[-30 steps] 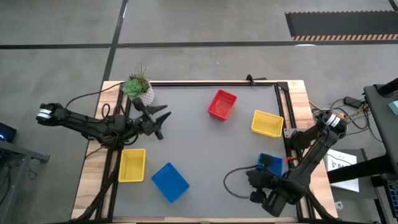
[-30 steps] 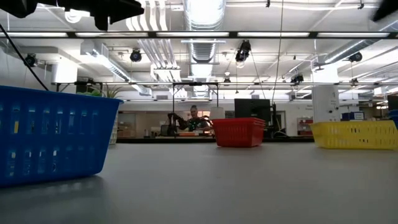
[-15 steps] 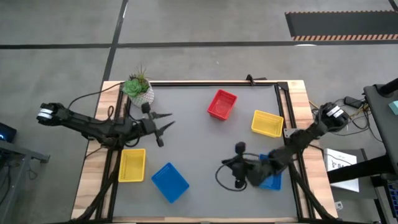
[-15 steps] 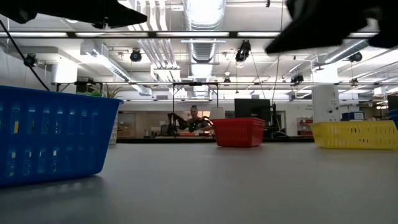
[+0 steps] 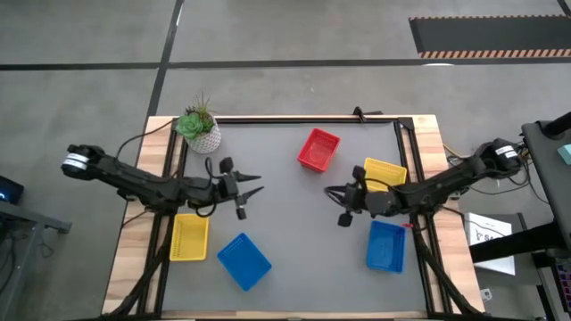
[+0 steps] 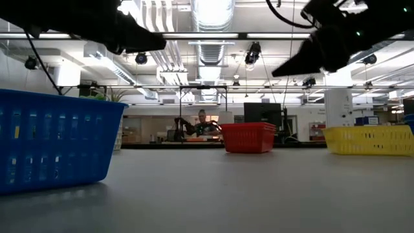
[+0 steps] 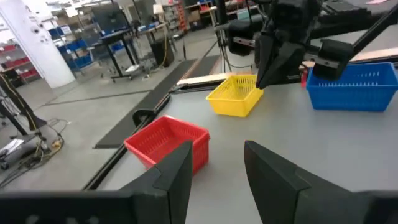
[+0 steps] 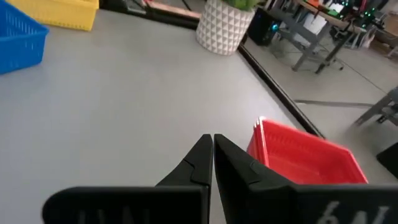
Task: Stack baskets by color
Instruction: Stack the top yellow bin on the bottom yellow bin
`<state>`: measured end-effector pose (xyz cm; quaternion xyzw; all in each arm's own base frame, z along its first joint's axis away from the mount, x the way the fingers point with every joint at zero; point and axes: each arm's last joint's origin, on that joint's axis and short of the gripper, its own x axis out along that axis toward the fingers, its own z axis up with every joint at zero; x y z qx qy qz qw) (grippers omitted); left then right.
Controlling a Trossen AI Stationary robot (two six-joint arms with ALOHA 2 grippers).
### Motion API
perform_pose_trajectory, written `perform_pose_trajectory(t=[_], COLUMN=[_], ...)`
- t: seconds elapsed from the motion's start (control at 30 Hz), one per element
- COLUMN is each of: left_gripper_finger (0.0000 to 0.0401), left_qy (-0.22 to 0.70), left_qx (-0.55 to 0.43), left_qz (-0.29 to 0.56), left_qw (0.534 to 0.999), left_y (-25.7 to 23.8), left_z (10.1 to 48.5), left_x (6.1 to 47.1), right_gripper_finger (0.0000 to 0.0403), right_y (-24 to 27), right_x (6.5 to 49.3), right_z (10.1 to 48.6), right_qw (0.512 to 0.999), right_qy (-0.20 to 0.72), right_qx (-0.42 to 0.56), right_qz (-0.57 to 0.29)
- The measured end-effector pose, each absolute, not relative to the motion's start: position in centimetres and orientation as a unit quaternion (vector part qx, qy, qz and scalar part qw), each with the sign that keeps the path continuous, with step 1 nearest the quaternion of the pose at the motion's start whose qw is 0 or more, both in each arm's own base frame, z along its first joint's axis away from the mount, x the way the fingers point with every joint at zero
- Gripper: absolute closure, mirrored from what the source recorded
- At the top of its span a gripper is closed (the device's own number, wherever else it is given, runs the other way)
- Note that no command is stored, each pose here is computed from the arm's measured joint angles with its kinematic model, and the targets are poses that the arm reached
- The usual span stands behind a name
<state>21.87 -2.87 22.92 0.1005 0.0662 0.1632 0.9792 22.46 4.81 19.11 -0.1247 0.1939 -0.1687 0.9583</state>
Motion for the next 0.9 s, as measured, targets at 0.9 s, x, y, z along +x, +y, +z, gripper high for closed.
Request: perform_pose_trajectory(t=[0.9], left_gripper_finger=[0.0271], left_qy=[0.05], left_qx=[0.024], left_qz=[0.176], left_qw=[0.983], left_y=[-3.5], left_z=[21.3], left_x=[23.7], right_gripper_finger=[0.0394], right_y=[1.8], right_x=[20.9], right_z=[21.1], right_qw=[0.962], right_qy=[0.163], right_qx=[-0.187], right_qz=[-0.116])
